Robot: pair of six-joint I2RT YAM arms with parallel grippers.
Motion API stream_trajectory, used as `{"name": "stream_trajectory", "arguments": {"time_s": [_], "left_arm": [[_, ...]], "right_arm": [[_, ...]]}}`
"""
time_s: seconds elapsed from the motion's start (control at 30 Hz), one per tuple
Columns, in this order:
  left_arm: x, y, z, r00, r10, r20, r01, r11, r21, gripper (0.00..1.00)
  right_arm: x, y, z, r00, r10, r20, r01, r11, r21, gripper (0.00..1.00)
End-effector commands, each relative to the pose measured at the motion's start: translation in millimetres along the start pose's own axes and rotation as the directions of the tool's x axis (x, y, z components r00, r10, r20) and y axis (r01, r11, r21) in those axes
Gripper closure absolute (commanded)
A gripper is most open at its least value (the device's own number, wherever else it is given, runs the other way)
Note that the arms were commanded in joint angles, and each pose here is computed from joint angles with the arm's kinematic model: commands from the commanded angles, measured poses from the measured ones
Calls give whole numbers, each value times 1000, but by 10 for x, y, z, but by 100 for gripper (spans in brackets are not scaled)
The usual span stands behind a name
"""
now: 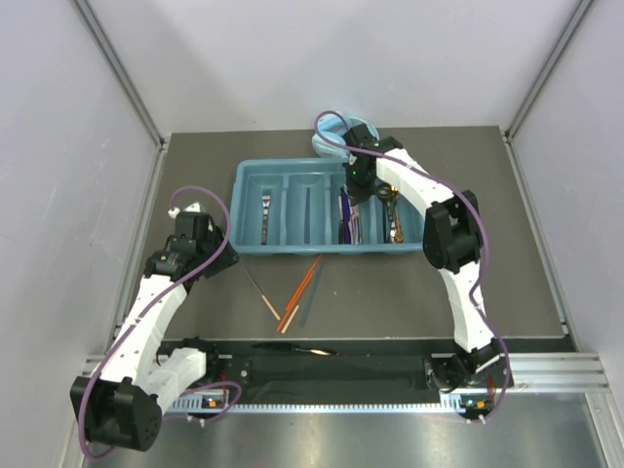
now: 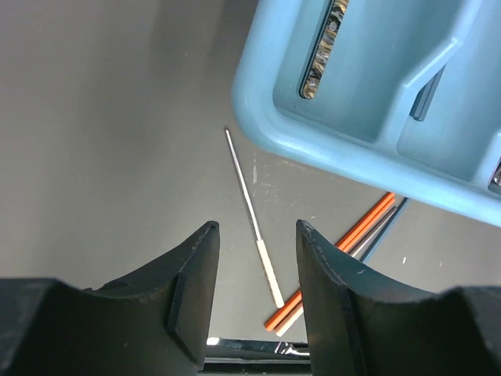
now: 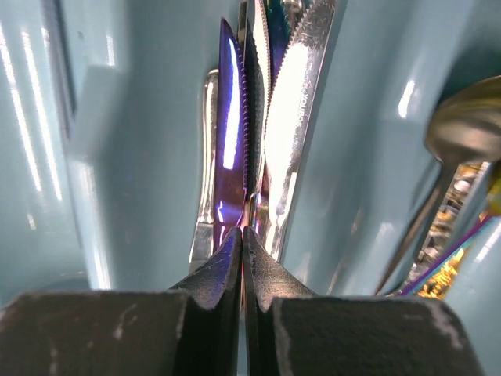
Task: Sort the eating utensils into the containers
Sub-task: Place the knife in the storage box.
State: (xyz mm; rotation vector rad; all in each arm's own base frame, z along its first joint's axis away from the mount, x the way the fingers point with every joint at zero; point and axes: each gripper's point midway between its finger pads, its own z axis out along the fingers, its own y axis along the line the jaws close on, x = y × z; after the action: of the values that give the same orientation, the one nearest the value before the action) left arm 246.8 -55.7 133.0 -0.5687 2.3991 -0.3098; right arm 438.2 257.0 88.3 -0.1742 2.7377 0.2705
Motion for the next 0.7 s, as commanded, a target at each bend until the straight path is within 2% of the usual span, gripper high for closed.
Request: {"name": "stream_trajectory", "arguments": {"time_s": [0.0, 0.2, 0.23, 0.27, 0.3, 0.37, 0.43, 0.67], "left_arm": [[-109, -31, -14, 999, -3, 47, 2, 1000, 13, 51], [-111, -33, -7, 999, -4, 47, 3, 1000, 13, 51], [-111, -29, -4, 999, -1, 47, 0, 1000, 10, 51], [-110, -34, -1, 999, -1, 45, 0, 1000, 13, 51], [-102, -35, 1, 999, 1, 41, -1, 1000, 14, 51], [-108, -32, 8, 999, 2, 41, -3, 1000, 10, 50], [-113, -32, 16, 999, 2, 38, -3, 1000, 6, 50], [-127, -172, 47, 1000, 27, -3, -26, 998, 57, 47]], "right_arm": [[-30, 166, 77, 1000, -10, 15, 10, 999, -39, 100], [-70, 183, -38, 998, -36, 46, 38, 997, -60, 100], [-70, 213, -72, 997, -52, 53, 55, 996, -69, 95], [-87, 214, -148, 996, -52, 68, 57, 996, -75, 84], [-91, 199, -198, 995, -58, 76, 63, 996, -69, 79], [-87, 177, -368, 991, -80, 106, 87, 995, -58, 69], [-99, 103, -465, 983, -103, 149, 105, 994, -6, 65], [112, -337, -693, 985, -94, 145, 77, 990, 117, 65]]}}
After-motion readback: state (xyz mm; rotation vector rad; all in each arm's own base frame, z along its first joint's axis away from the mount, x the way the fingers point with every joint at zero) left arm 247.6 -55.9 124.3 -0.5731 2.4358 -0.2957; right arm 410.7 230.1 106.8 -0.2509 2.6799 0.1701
